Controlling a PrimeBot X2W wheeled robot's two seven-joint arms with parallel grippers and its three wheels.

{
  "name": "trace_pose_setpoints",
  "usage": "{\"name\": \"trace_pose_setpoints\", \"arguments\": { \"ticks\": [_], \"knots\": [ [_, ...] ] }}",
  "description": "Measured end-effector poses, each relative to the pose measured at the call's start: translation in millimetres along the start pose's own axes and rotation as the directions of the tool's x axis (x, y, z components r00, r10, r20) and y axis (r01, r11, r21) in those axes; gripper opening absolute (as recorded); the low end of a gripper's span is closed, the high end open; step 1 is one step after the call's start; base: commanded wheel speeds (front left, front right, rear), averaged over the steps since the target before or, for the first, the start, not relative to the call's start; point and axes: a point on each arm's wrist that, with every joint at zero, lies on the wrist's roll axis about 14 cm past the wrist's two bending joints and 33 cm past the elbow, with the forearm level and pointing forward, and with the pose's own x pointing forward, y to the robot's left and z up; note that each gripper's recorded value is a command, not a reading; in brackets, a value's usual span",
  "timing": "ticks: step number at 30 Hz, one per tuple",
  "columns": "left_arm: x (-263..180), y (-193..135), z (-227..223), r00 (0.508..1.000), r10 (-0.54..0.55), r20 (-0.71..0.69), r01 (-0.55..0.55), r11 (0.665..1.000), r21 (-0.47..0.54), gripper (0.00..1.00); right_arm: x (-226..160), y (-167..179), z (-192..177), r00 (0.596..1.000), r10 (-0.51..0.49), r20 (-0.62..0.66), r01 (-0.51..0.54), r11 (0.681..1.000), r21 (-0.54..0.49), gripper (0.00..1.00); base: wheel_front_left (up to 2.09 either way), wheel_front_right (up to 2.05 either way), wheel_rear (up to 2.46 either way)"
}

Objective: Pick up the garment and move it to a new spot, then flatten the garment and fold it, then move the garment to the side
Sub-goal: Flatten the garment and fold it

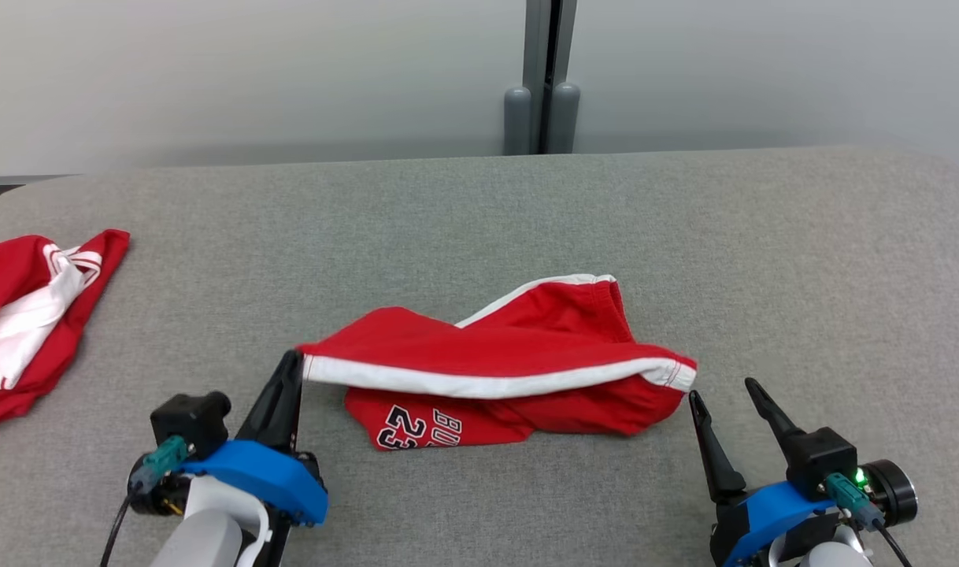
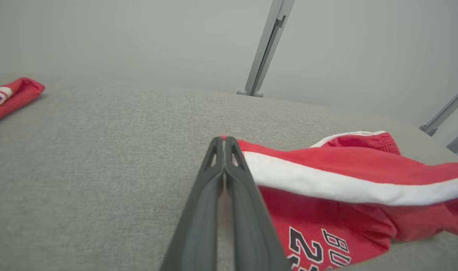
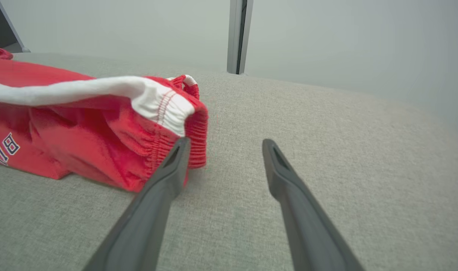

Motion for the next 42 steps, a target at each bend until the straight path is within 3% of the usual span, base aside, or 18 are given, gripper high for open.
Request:
{"name": "trace_pose_setpoints", "arguments": {
  "ticks": [6,7,8,9,25,42],
  "knots": [
    [-31,24,-18,0.994,0.106,-0.032,-0.106,0.994,-0.002,0.0,-1,13,8,0.999,0.034,0.021,-0.035,0.999,0.009,1.0,0.0,0.0,0.0],
    [-36,28,-20,0.992,0.125,-0.033,-0.125,0.992,-0.01,0.17,-2,15,8,0.999,0.039,0.023,-0.04,0.999,0.011,1.0,0.0,0.0,0.0],
    [-40,30,-22,0.99,0.139,-0.033,-0.14,0.99,-0.014,0.5,-3,16,9,0.999,0.042,0.026,-0.042,0.999,0.016,1.0,0.0,0.0,0.0],
    [-43,31,-24,0.988,0.151,-0.034,-0.151,0.988,-0.016,1.0,-5,17,9,0.999,0.043,0.026,-0.044,0.999,0.019,1.0,0.0,0.0,0.0],
    [-65,49,-5,0.97,0.234,0.06,-0.24,0.965,0.107,1.0,-13,17,48,0.987,0.024,0.16,-0.041,0.994,0.099,1.0,0.0,0.0,0.0],
    [-72,41,-21,0.971,0.238,0.027,-0.24,0.965,0.107,1.0,-30,65,7,0.985,0.167,0.041,-0.17,0.982,0.083,1.0,0.0,0.0,0.0]
  ]
}}
